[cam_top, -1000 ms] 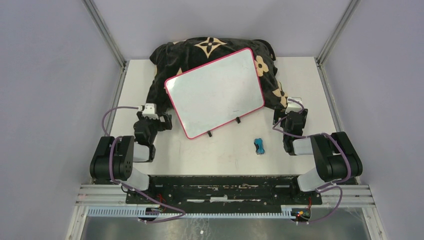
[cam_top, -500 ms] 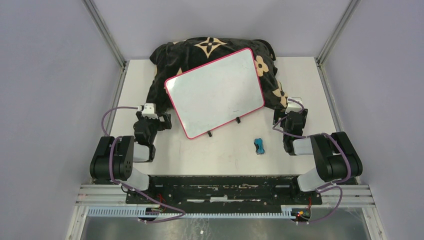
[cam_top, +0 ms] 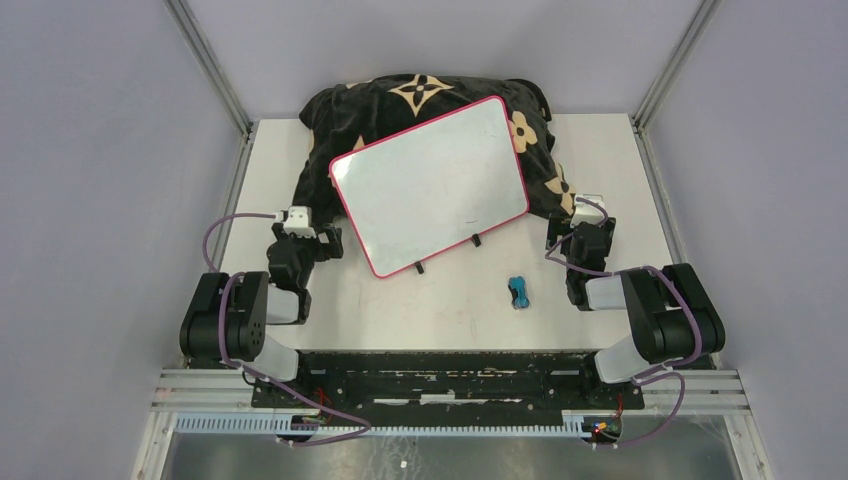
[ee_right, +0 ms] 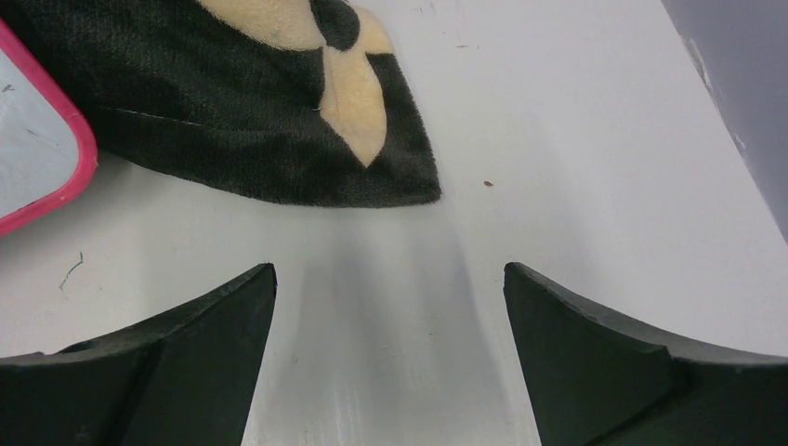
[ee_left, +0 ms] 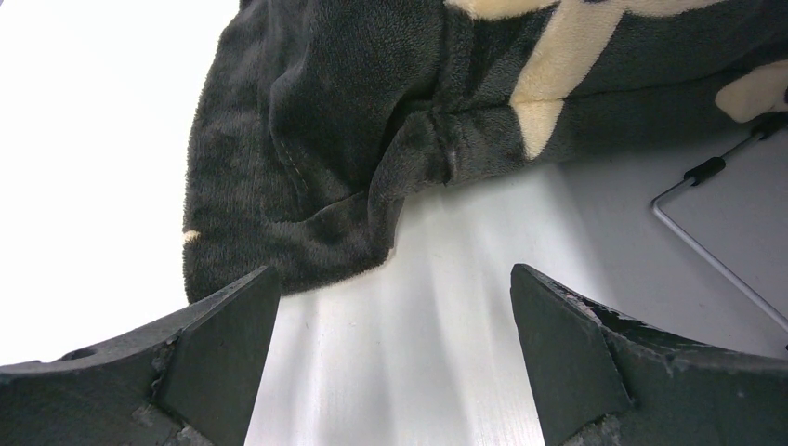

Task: Erase the whiteboard

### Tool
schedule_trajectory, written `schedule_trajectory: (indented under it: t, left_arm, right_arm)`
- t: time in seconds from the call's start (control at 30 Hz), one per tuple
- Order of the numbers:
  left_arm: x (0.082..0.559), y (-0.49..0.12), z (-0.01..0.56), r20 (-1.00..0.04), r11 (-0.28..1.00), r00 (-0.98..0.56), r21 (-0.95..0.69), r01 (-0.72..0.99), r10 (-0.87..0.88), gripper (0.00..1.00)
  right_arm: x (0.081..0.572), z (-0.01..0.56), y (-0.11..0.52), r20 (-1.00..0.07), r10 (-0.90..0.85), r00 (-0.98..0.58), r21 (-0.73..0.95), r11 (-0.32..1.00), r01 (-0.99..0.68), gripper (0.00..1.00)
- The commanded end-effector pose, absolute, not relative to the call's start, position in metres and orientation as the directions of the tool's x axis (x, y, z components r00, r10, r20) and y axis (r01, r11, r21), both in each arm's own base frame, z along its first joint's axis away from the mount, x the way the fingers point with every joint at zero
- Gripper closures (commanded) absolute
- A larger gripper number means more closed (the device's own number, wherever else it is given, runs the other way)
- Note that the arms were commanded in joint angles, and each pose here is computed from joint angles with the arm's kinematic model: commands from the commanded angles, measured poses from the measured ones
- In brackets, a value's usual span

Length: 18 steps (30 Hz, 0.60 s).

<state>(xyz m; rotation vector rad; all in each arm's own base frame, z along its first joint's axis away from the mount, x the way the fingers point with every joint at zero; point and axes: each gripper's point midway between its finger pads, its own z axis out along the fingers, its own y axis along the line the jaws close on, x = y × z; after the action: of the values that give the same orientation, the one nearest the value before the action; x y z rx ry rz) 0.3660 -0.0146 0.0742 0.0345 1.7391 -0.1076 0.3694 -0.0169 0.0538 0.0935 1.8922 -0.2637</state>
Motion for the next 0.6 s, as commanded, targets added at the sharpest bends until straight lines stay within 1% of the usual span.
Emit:
schedule_trajectory:
  t: [0.0,0.57]
  left_arm:
    - [0.3730,-0.0105,0.0936,-0.996,0.997,-0.089,0.001,0.081,0.008,0.01]
    - [0.3730,-0.0111,0.0937,-0.996,0.997,-0.089,0.000,0.082,0.007,0.01]
  right_arm:
    - [0.3819,0.0735,-0.0155,-0.964,-0.044,-0.264,-0.101,0.973,0.207,0.00]
    - [0.3820,0.0726,-0.0147,-0.963,-0.044,-0.268,-0.101,0.974,0.202,0.00]
